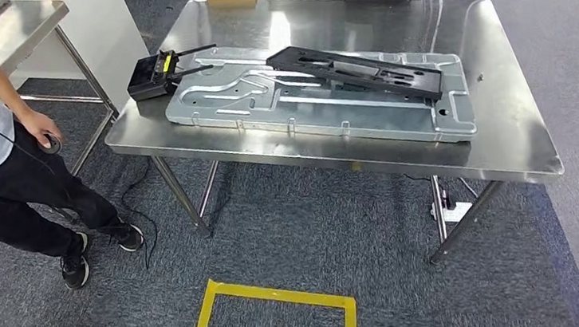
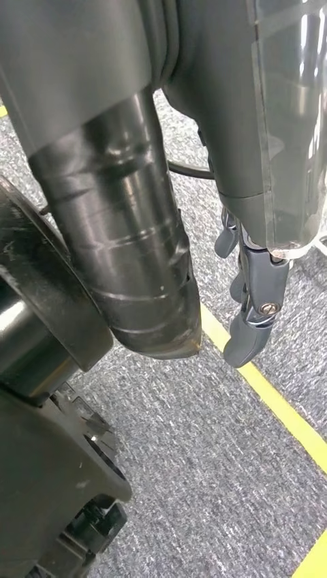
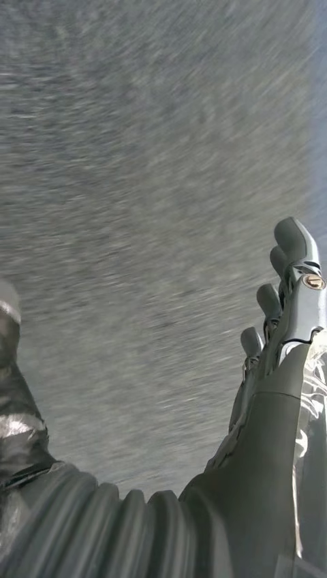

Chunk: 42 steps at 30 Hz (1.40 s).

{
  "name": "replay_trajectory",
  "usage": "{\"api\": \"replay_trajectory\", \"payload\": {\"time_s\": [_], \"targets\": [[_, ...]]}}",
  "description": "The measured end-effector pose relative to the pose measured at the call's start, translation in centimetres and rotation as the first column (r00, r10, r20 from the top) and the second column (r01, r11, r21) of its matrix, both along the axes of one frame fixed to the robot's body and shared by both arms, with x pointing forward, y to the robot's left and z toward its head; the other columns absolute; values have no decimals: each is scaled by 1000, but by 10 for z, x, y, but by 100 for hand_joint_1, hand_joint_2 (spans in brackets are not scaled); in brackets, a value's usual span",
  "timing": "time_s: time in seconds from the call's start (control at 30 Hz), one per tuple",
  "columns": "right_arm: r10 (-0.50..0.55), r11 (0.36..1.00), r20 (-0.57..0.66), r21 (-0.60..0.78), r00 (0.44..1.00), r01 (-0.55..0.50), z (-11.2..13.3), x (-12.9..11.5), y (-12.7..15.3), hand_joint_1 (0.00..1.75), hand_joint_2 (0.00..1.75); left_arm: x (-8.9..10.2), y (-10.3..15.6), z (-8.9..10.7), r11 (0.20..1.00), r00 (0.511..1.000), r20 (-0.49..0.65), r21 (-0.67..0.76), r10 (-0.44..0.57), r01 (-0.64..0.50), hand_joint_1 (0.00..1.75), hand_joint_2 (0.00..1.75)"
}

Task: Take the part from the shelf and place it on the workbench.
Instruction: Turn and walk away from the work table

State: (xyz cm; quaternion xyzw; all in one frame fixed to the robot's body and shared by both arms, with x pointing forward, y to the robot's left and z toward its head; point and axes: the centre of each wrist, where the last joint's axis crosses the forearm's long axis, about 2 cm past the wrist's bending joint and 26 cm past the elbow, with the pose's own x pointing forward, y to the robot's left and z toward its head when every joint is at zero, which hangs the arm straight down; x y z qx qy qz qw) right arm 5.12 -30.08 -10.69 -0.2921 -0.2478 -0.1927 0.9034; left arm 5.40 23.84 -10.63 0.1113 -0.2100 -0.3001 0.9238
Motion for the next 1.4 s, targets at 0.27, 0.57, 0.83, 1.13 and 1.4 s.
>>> {"api": "replay_trajectory", "payload": {"time_s": [0.27, 0.57, 0.83, 1.13, 1.4], "targets": [[143, 972, -28, 192, 989, -135, -2, -1, 25, 0, 0, 0, 1, 0, 1000, 1000, 0, 3, 20, -20, 0, 0], [282, 937, -59, 232, 957, -262, -1, 0, 39, 0, 0, 0, 2, 0, 999, 999, -2, 9, 42, -42, 0, 0], [341, 916, -59, 244, 938, -318, -1, 1, 46, 0, 0, -1, 0, 0, 999, 999, 6, 0, 40, -40, 0, 0], [362, 907, -58, 252, 931, -337, 0, 2, 50, 0, 0, -3, -1, 0, 999, 999, 6, -3, 42, -42, 0, 0], [394, 892, -53, 265, 918, -367, 0, 1, 55, 0, 0, -3, 3, -1, 998, 998, 6, 4, 60, -60, 0, 0]]}}
